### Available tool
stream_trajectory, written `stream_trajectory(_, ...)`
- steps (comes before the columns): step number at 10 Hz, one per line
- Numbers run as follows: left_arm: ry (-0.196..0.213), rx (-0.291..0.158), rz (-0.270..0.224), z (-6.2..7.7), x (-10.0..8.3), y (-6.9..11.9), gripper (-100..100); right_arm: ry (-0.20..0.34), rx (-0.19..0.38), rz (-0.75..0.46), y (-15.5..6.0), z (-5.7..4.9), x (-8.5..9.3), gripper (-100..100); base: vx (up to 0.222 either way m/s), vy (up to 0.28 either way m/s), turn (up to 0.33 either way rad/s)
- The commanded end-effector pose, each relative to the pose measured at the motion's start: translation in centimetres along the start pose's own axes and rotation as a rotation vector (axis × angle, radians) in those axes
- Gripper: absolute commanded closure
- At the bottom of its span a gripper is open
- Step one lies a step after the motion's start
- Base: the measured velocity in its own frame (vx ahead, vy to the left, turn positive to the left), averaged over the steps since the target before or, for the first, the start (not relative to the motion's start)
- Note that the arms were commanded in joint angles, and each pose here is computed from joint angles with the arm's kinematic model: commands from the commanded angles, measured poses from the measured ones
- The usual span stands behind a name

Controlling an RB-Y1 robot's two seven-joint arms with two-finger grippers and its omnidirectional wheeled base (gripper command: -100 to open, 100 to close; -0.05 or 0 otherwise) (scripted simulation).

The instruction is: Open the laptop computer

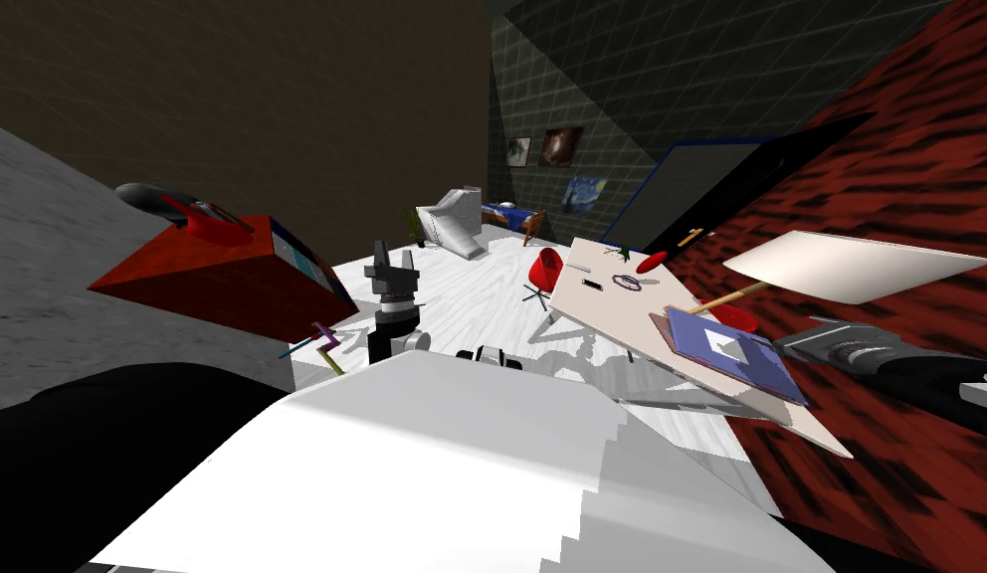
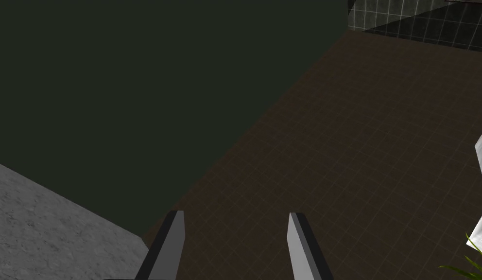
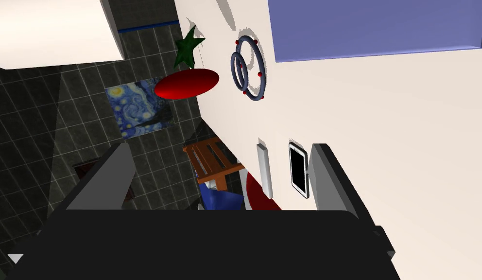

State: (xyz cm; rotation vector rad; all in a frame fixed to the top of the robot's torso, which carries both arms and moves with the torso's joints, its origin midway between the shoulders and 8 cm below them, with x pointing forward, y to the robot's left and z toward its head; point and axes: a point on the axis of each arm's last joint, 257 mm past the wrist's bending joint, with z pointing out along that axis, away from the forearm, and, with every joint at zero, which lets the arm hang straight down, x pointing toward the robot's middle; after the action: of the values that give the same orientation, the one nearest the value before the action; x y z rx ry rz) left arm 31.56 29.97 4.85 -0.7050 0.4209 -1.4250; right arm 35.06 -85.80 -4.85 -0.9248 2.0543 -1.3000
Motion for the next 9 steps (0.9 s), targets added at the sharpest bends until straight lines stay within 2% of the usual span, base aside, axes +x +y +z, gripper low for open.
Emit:
stream_trajectory(1, 0.000, 0.000, 0.000, 0.0, 0.0, 0.0, 0, -0.029, -0.055, -0.035, 0.2, -0.7, -0.8, -100, -0.106, -0.101, 0.174)
stream_trajectory(2, 0.000, 0.000, 0.000, 0.0, 0.0, 0.0, 0, -0.035, -0.065, -0.035, 0.4, -0.7, -1.0, -100, -0.061, -0.084, 0.058)
stream_trajectory(5, 0.000, 0.000, 0.000, 0.0, 0.0, 0.0, 0, -0.062, -0.142, -0.083, 0.9, -1.6, -1.7, -100, -0.053, -0.107, 0.110)
stream_trajectory(9, 0.000, 0.000, 0.000, 0.0, 0.0, 0.0, 0, -0.079, -0.218, -0.123, 1.6, -2.6, -2.0, -100, 0.009, -0.107, 0.049)
